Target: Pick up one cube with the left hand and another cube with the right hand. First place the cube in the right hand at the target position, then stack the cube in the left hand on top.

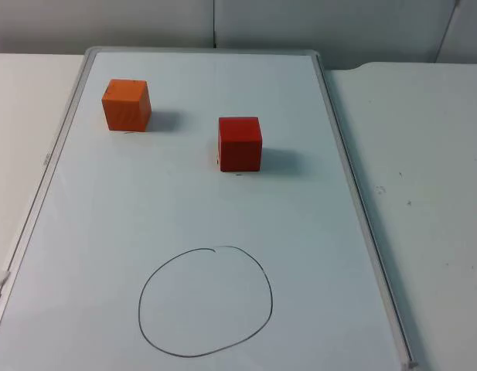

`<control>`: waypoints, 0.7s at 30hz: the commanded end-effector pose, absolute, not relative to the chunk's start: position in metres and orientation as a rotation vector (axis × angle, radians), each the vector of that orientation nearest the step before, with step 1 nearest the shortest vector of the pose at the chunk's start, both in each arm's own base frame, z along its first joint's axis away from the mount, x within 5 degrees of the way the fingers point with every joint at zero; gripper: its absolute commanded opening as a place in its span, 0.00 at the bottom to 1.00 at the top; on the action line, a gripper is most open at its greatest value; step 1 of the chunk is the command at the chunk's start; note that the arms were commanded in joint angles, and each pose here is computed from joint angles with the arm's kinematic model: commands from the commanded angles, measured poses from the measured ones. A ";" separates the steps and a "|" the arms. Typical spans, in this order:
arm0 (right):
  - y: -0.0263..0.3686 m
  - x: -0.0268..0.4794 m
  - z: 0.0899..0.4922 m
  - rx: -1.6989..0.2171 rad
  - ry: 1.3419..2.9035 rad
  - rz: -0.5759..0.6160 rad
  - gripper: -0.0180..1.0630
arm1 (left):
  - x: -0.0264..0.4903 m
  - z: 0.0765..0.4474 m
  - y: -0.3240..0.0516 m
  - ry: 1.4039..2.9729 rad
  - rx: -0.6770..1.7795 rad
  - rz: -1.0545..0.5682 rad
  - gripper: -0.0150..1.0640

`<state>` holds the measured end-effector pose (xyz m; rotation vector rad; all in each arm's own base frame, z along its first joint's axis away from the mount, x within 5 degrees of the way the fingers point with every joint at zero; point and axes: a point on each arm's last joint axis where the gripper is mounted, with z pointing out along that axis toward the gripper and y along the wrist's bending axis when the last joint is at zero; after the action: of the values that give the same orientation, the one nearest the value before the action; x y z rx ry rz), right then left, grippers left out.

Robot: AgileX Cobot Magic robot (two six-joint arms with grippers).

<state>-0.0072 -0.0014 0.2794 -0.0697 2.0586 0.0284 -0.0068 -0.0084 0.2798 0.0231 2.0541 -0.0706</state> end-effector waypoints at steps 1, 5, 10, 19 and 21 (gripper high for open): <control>-0.002 -0.007 0.278 -0.061 2.052 0.018 0.99 | -0.009 0.286 -0.009 2.013 0.023 -0.081 0.99; -0.002 -0.007 0.278 -0.061 2.052 0.018 0.99 | -0.005 0.299 -0.008 2.000 0.020 -0.081 0.99; -0.002 -0.007 0.278 -0.061 2.052 0.018 0.99 | 0.013 0.328 -0.008 1.965 0.011 -0.084 0.99; -0.002 -0.007 0.278 -0.061 2.052 0.018 0.99 | 0.074 0.377 -0.005 1.955 0.008 -0.071 0.99; -0.002 -0.007 0.278 -0.061 2.052 0.018 0.99 | 0.094 0.389 -0.005 1.958 0.051 -0.041 0.99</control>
<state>-0.0072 -0.0014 0.2794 -0.0697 2.0586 0.0284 0.0778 -0.0042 0.3782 0.0208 1.9789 -0.0481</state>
